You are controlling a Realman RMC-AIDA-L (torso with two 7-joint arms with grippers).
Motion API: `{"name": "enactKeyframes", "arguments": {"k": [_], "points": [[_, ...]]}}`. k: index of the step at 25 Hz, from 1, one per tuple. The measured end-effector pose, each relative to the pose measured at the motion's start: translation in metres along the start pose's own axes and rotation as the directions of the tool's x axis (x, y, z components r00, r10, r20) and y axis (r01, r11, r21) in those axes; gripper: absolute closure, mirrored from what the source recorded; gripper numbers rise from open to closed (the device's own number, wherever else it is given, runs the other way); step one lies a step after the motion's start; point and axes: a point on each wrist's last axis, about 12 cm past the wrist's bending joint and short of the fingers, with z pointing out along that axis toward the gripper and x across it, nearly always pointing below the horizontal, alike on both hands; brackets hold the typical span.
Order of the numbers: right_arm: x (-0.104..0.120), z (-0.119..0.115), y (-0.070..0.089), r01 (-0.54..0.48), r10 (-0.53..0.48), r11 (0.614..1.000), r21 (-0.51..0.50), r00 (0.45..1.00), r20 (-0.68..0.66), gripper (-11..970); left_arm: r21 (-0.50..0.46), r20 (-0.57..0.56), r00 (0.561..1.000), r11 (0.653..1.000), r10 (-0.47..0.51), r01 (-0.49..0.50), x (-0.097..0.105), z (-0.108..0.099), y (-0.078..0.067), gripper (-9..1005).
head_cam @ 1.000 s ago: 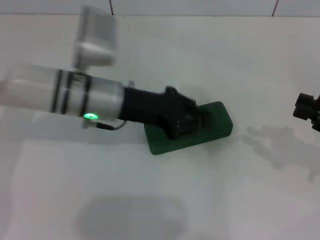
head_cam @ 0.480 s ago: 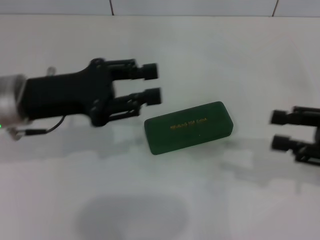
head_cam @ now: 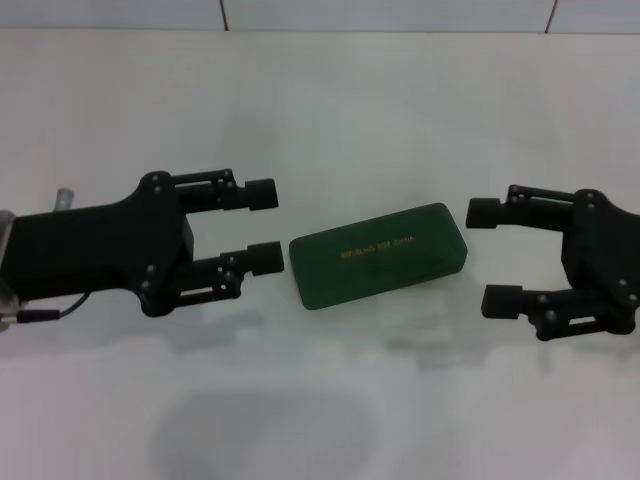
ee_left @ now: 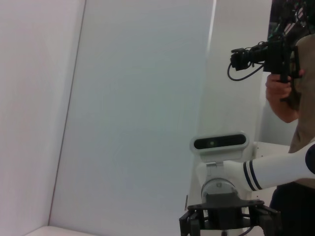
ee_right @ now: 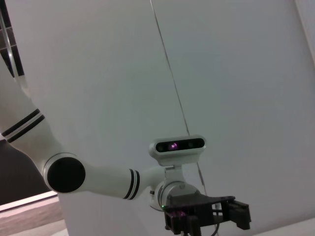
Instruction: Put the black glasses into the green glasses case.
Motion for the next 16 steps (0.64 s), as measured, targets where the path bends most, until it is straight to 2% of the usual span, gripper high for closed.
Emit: {"name": "enactKeyframes", "arguments": {"k": [9, 16], "points": [[0.002, 0.009, -0.003, -0.025, 0.025, 1.0, -0.011, 1.0, 0.0, 91, 0.0, -0.007, 1.0, 1.0, -0.016, 0.016, 0.01, -0.002, -0.009, 387], [0.003, 0.008, -0.001, -0.037, 0.037, 0.999, -0.016, 0.999, 0.017, 91, 0.033, -0.026, 0.999, 0.999, -0.023, 0.024, 0.013, 0.004, -0.01, 387]]}}
